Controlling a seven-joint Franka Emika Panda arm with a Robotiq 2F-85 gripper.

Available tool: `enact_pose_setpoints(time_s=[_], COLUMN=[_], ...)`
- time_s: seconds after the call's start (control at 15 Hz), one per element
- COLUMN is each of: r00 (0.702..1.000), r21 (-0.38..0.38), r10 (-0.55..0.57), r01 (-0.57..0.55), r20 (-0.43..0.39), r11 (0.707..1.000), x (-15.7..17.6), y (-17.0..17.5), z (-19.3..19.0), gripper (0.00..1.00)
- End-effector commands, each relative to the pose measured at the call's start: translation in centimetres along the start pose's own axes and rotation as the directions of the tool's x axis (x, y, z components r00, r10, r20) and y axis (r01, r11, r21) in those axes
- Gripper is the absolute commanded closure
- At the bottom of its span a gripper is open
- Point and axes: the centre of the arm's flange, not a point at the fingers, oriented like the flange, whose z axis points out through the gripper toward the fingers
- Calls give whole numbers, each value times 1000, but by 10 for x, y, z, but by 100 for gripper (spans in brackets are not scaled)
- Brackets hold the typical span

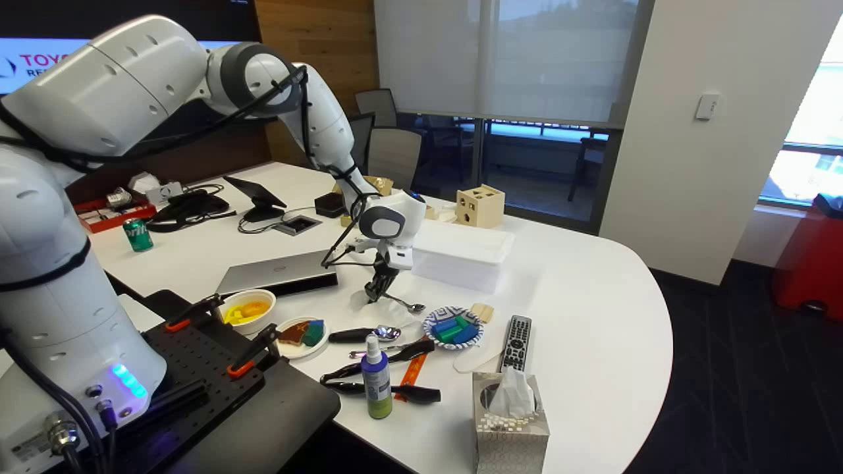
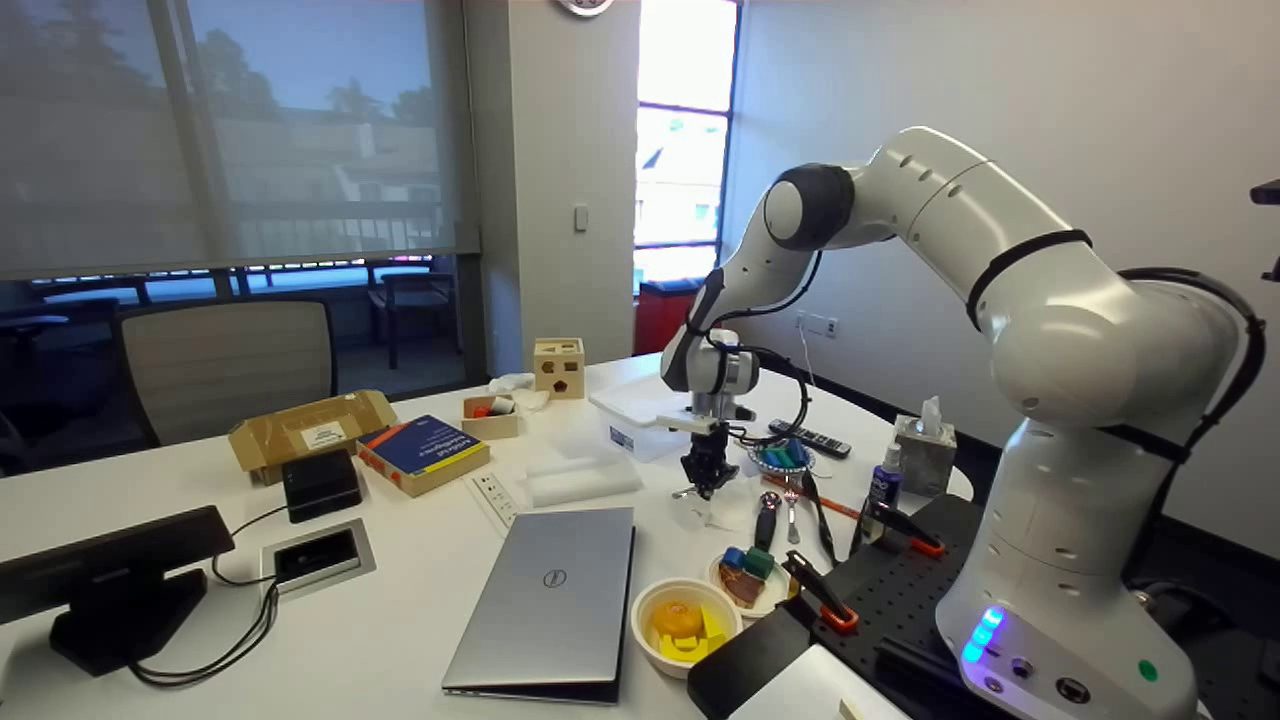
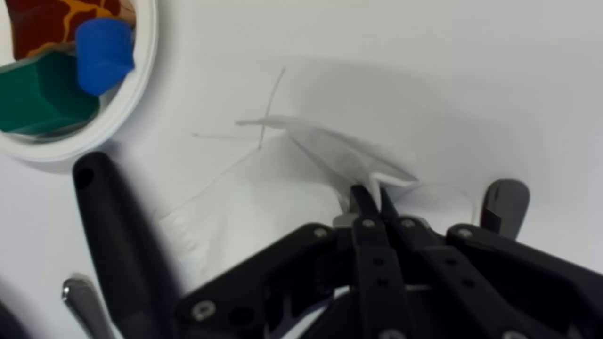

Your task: Use the white napkin to wipe the tabletop.

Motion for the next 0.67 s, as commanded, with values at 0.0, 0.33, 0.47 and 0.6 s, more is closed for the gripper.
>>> enact_pose_setpoints(time_s=[0.0, 0.33, 0.47, 0.6], r00=[984, 978, 990, 993], r21=[-18, 1, 37, 88], r10=[126, 89, 21, -66], r01=[-129, -90, -17, 74], r20=[-130, -186, -138, -96], r11=[991, 996, 999, 993], x=[6, 11, 2, -10], y=[27, 18, 12, 7], z=[-14, -19, -18, -21], gripper=[100, 100, 100, 100])
